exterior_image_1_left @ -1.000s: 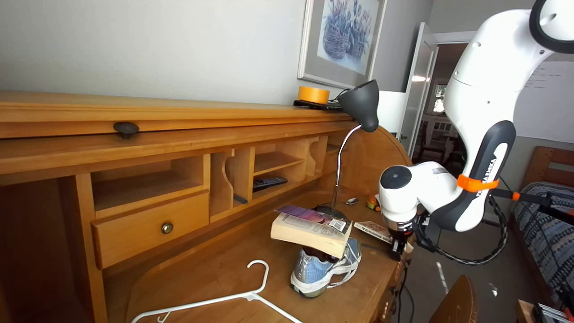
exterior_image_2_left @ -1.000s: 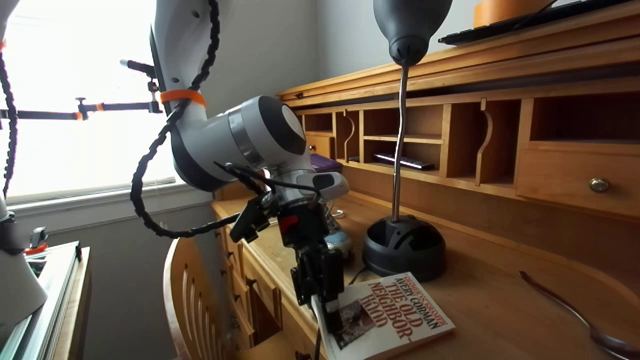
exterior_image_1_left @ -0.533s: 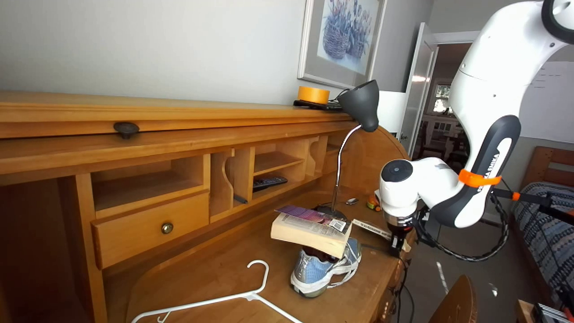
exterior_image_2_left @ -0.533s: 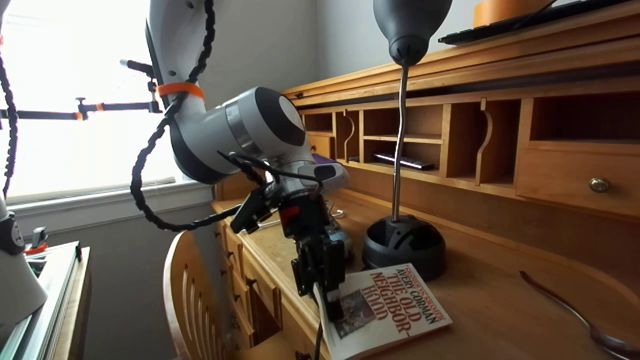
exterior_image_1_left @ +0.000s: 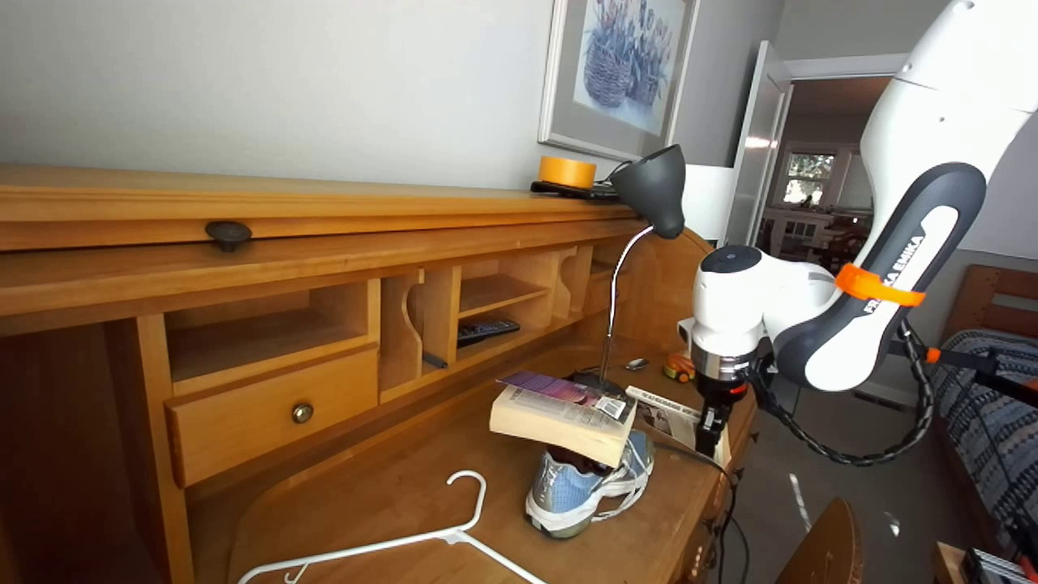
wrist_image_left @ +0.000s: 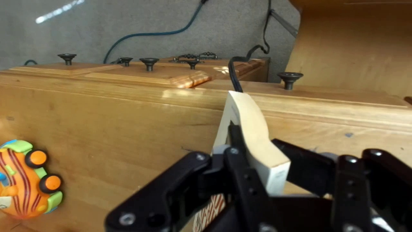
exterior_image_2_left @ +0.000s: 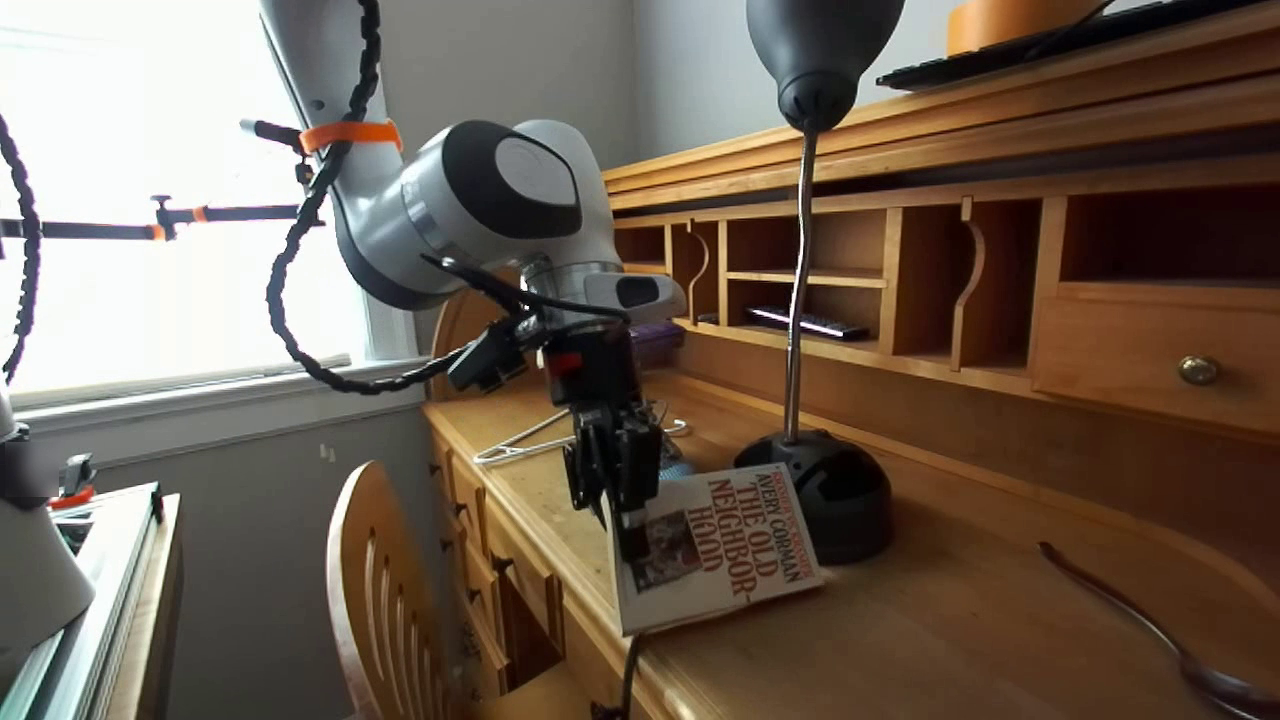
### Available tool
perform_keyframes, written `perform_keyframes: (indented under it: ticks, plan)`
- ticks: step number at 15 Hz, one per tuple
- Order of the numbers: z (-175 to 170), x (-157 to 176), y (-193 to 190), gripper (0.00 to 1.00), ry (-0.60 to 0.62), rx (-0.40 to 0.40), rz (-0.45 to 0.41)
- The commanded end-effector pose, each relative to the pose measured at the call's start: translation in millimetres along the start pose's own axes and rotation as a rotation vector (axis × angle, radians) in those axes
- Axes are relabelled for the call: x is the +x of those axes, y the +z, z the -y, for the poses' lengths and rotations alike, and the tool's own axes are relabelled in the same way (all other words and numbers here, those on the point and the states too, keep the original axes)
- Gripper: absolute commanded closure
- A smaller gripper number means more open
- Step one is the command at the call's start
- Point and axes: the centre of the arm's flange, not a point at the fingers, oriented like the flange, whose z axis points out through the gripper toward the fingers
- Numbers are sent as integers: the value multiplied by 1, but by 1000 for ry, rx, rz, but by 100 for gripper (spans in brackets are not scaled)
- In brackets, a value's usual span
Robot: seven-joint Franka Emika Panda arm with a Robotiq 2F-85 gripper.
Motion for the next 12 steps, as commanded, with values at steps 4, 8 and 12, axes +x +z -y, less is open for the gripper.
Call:
perform_keyframes:
  ticks: [4, 8, 12]
  plan:
    - [-25, 2, -51, 94, 101, 156, -2]
    - [-40, 3, -78, 94, 160, 237, 3]
    - [-51, -1, -108, 94, 180, 293, 10]
